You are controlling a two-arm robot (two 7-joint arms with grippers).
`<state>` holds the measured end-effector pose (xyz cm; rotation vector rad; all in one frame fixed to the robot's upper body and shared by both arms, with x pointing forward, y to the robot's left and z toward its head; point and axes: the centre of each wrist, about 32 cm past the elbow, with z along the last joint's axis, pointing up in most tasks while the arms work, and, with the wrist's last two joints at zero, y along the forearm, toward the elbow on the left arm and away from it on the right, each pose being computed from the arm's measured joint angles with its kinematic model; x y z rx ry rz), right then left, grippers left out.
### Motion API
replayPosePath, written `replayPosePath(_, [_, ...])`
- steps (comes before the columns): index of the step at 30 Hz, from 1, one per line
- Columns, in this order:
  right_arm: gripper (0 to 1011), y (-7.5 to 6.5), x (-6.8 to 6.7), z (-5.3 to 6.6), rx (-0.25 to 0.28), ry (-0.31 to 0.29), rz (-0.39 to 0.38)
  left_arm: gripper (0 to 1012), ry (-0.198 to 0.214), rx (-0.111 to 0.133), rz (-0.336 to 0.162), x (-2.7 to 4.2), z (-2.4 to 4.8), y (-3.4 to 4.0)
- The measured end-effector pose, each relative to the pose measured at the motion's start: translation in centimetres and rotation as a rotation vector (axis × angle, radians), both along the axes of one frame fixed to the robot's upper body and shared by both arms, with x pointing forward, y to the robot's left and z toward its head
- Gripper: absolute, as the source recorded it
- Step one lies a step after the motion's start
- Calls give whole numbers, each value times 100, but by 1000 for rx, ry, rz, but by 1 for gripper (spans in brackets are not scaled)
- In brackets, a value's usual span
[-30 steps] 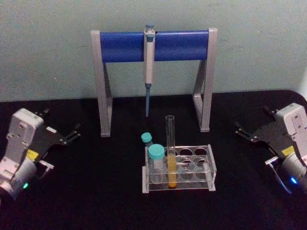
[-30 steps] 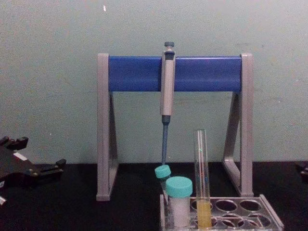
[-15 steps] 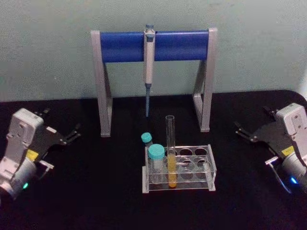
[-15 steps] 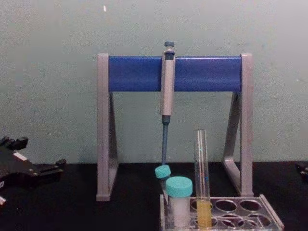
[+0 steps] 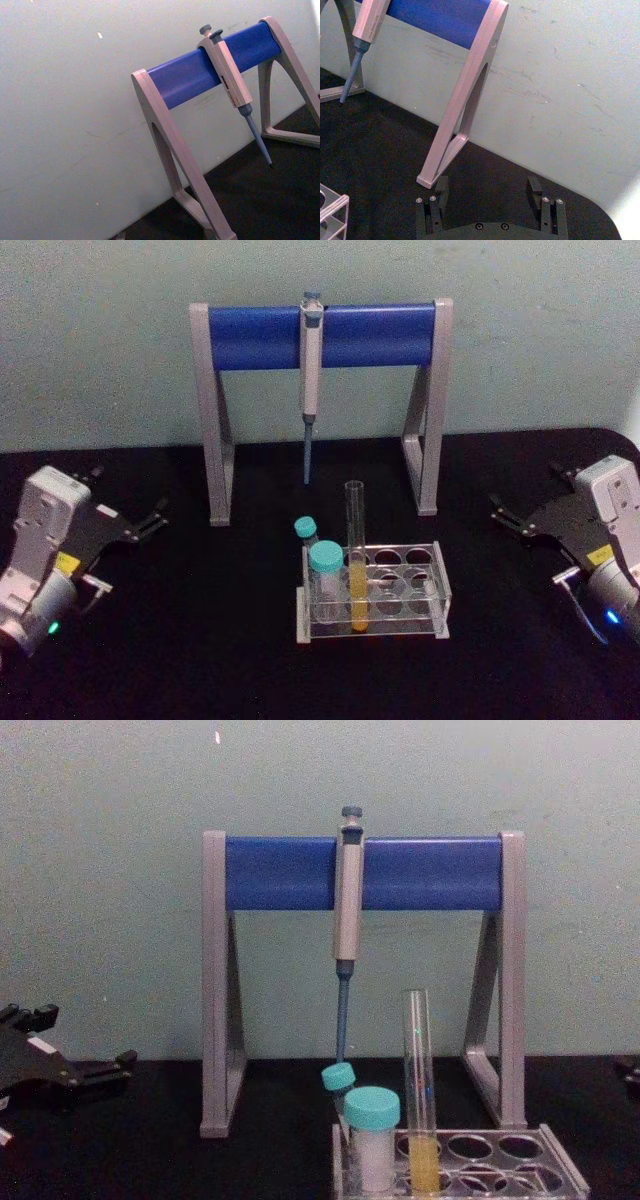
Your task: Pick up the test tube from the test tube rack, shake it, then place it back into the test tube rack.
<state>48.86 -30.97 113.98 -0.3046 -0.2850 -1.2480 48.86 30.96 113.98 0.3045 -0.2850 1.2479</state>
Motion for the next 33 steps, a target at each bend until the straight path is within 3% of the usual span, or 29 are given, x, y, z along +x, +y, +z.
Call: replayPosePath(33, [1000, 0, 0, 0, 0, 0, 0, 1001, 0, 0, 0, 0, 0, 0])
